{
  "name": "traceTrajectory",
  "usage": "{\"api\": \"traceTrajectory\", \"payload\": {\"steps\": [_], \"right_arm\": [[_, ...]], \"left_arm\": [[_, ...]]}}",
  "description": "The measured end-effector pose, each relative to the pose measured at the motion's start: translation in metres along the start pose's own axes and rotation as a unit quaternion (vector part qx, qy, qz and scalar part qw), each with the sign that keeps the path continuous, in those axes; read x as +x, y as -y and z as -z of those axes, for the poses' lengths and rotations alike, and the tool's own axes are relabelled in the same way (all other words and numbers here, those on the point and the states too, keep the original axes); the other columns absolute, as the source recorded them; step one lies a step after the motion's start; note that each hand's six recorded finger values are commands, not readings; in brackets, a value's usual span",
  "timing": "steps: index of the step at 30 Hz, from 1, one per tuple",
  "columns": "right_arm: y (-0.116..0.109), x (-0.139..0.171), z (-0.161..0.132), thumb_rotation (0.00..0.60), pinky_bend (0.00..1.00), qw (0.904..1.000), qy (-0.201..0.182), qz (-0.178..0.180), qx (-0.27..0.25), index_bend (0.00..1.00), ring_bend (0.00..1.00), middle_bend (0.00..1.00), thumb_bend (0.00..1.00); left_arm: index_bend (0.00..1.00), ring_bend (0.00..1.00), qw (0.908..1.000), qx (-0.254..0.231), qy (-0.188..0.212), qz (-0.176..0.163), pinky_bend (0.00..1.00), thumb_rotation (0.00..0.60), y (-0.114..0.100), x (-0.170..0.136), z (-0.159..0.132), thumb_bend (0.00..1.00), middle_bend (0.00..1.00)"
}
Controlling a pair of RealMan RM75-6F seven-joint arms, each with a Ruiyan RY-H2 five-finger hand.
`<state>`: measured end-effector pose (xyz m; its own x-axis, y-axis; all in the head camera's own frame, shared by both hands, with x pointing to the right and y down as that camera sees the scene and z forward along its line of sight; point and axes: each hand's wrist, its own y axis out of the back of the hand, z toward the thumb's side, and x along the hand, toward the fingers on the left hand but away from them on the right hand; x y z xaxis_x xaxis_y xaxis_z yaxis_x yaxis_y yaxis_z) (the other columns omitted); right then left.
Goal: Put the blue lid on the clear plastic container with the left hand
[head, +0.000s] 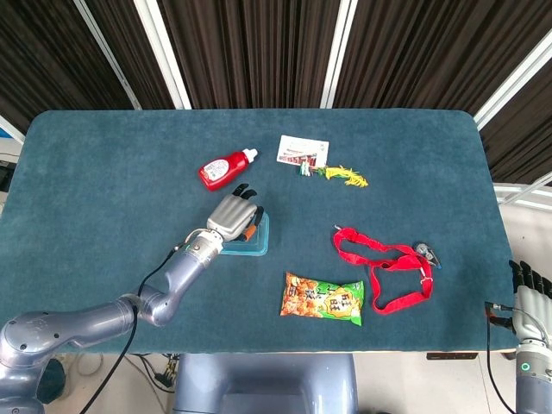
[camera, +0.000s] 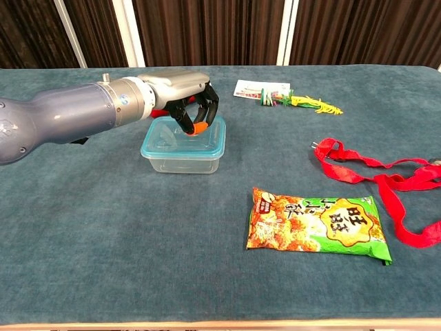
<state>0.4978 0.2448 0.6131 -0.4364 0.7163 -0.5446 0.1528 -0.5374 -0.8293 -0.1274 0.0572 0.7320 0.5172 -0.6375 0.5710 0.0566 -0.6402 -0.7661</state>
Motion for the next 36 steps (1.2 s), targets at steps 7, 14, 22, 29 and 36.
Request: {"api": "traceTrajectory", "payload": {"steps": [7, 14, 22, 29, 36], "right_arm": [[0.000, 0.000, 0.000, 0.600, 0.00, 1.0000, 0.000, -0.001, 0.000, 0.04, 0.00, 0.00, 0.27], [-0.001, 0.000, 0.000, 0.600, 0.00, 1.0000, 0.000, 0.000, -0.001, 0.04, 0.00, 0.00, 0.27], [0.000, 0.000, 0.000, 0.600, 0.00, 1.0000, 0.000, -0.001, -0.001, 0.04, 0.00, 0.00, 0.27], [0.000, 0.000, 0.001, 0.600, 0.00, 1.0000, 0.001, -0.002, 0.000, 0.04, 0.00, 0.00, 0.27], [0.001, -0.001, 0.001, 0.600, 0.00, 1.0000, 0.002, -0.003, 0.001, 0.04, 0.00, 0.00, 0.27]], "left_arm": [[0.63, 0.14, 1.0000, 0.004, 0.000, 0.006, 0.07, 0.600, 0.002, 0.001, -0.001, 0.47, 0.61], [0.63, 0.14, 0.9999, -0.005, -0.008, 0.012, 0.07, 0.600, 0.004, 0.004, 0.000, 0.47, 0.61], [0.63, 0.14, 0.9998, -0.010, -0.008, 0.013, 0.07, 0.600, 0.003, 0.006, -0.003, 0.47, 0.61], [0.63, 0.14, 0.9998, -0.009, -0.007, 0.015, 0.07, 0.600, 0.004, 0.010, -0.006, 0.47, 0.61], [0.63, 0.14, 0.9998, -0.010, -0.009, 0.017, 0.07, 0.600, 0.006, 0.014, -0.007, 0.47, 0.61]]}}
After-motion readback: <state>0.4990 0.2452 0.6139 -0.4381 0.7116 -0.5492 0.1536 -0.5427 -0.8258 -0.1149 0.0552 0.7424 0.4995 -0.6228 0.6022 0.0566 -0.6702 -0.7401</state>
